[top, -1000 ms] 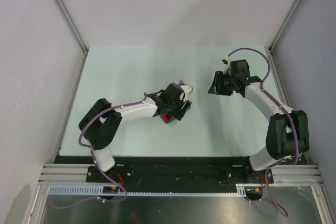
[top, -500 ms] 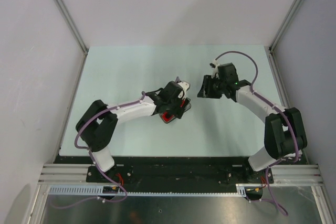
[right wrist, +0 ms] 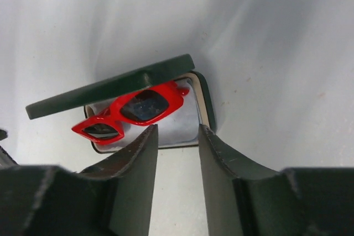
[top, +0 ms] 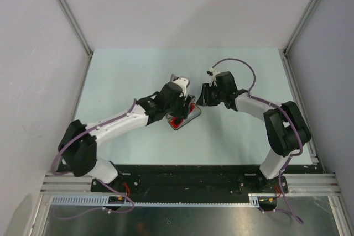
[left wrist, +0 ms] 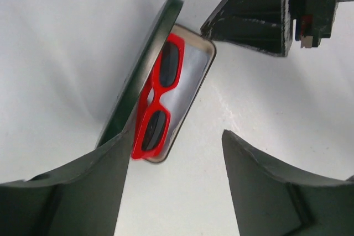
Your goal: Organize the sunglasses
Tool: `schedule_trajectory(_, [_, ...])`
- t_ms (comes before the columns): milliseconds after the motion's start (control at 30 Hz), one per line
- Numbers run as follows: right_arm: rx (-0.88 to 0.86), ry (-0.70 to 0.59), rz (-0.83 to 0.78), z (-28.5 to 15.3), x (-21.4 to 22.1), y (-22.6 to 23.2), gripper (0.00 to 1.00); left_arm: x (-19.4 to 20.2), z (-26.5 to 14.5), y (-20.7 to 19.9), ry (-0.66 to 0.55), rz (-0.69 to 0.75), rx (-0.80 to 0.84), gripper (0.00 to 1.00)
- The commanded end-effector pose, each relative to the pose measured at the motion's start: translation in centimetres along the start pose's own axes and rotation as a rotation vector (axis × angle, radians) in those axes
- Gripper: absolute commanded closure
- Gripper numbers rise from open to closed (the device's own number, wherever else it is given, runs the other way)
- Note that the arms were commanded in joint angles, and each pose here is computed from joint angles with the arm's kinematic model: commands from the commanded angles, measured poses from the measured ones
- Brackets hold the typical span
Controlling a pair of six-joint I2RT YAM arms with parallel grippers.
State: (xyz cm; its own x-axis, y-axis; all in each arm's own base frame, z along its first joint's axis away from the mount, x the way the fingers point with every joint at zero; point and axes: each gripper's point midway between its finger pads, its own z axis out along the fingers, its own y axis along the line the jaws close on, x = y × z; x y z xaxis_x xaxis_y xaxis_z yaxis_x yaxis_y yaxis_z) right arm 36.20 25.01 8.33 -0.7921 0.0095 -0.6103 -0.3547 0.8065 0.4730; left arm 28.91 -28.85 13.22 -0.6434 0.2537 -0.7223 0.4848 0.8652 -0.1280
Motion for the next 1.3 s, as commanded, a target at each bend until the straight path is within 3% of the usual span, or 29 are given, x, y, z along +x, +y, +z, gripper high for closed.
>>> schedule_trajectory(0, [-0.059, -0.096, -0.047, 1.1, -1.8, 1.3, 0.63, 0.3, -2.0, 1.8, -0.057, -0.125, -0.088, 0.33])
schedule_trajectory(200, [-0.053, -0.091, -0.015, 2.8, -1.1, 0.8, 0.73, 2.6, -3.2, 4.3, -0.069, -0.197, -0.174, 0.63])
schedule_trajectory(367, [-0.048, -0.099, 0.005, 3.6, -1.1, 0.6, 0.88, 4.5, -3.5, 5.2, -0.068, -0.243, -0.205, 0.75])
schedule_trajectory(533, [-0.024, -0.106, -0.001, 4.0, -1.0, 0.2, 0.95, 6.1, -3.0, 6.2, -0.075, -0.272, -0.243, 0.78])
schedule_trajectory(1267, [-0.043, -0.034, -0.046, 4.5, 1.0, 0.3, 0.97, 8.2, 1.3, 6.7, -0.025, -0.321, -0.248, 0.74])
